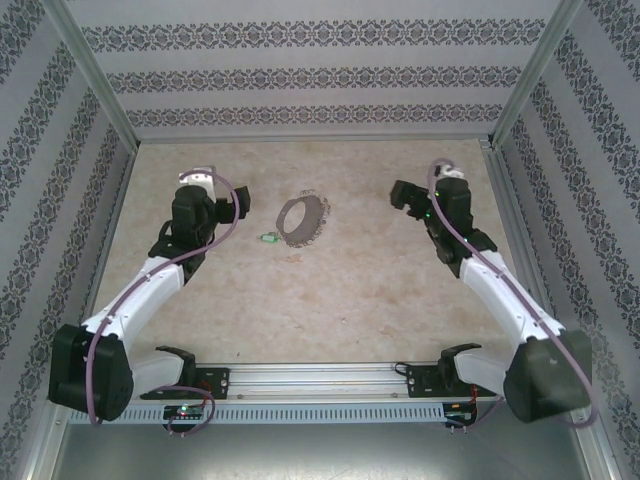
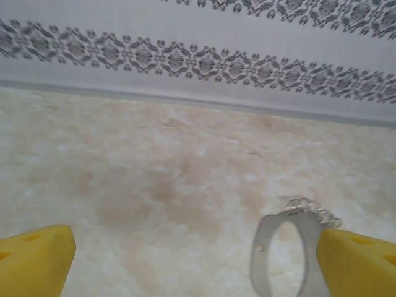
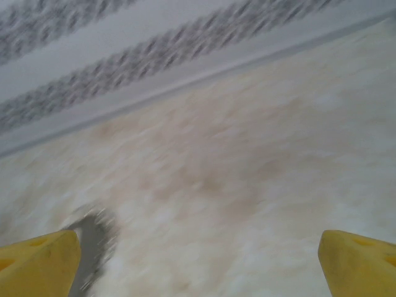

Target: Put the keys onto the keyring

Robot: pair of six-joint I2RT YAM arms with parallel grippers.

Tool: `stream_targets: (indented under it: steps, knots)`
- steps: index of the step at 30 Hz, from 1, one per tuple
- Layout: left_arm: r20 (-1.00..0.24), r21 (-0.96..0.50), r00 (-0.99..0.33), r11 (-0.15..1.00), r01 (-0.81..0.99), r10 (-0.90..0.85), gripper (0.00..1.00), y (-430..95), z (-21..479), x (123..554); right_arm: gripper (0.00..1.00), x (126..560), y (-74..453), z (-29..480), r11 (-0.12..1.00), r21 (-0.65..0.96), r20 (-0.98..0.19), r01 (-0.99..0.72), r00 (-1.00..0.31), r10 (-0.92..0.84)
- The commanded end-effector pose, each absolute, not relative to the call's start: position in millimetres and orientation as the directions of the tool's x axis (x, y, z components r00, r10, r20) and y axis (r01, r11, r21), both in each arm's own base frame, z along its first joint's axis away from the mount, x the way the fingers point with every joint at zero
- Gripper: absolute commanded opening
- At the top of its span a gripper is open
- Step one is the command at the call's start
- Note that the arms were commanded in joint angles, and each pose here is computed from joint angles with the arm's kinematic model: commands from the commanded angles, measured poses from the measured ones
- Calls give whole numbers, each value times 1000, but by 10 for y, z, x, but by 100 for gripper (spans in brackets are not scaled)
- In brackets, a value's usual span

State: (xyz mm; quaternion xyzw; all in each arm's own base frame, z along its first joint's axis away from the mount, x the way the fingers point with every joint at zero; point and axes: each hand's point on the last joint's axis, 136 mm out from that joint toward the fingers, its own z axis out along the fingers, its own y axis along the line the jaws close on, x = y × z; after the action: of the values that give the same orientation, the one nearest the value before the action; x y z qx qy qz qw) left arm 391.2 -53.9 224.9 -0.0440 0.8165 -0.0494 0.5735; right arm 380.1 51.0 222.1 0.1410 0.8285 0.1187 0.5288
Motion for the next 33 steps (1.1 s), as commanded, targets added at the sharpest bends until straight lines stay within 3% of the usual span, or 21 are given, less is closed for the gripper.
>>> stream_targets:
  steps: [1,5,12,16,18,23,25,28,33]
  knots:
    - [-962,50,-272,996,-72,29,100,-313,2245,3839,98,3746,-43,2216,927,217,-928,304,-231,293]
    - [-933,185,-330,977,-103,142,100,-149,1857,3754,98,3688,-242,1922,936,104,-927,337,-307,214]
    - [-935,172,-330,979,-107,129,100,-90,1411,3813,98,3697,-415,1361,931,-47,-920,362,-379,101]
    - [-941,164,-314,982,-89,129,100,-71,1270,3817,98,3728,-411,1296,944,-26,-939,328,-332,89]
    - [-947,139,-301,988,-68,113,100,-69,1163,3796,98,3765,-382,1357,957,7,-965,289,-249,82]
    - [-942,100,-323,995,-12,91,100,-88,1020,3856,98,3759,-177,1047,992,39,-963,123,-258,70]
    - [-935,73,-346,997,3,70,100,-69,969,3903,98,3845,-88,1093,996,57,-977,62,-204,69]
    - [-932,45,-360,999,-7,40,100,-11,861,3980,98,3978,-2,1047,998,61,-947,-6,-316,56]
    - [-919,2,-394,1000,-21,-7,100,68,822,4003,98,3979,5,1042,999,54,-948,-7,-315,49]
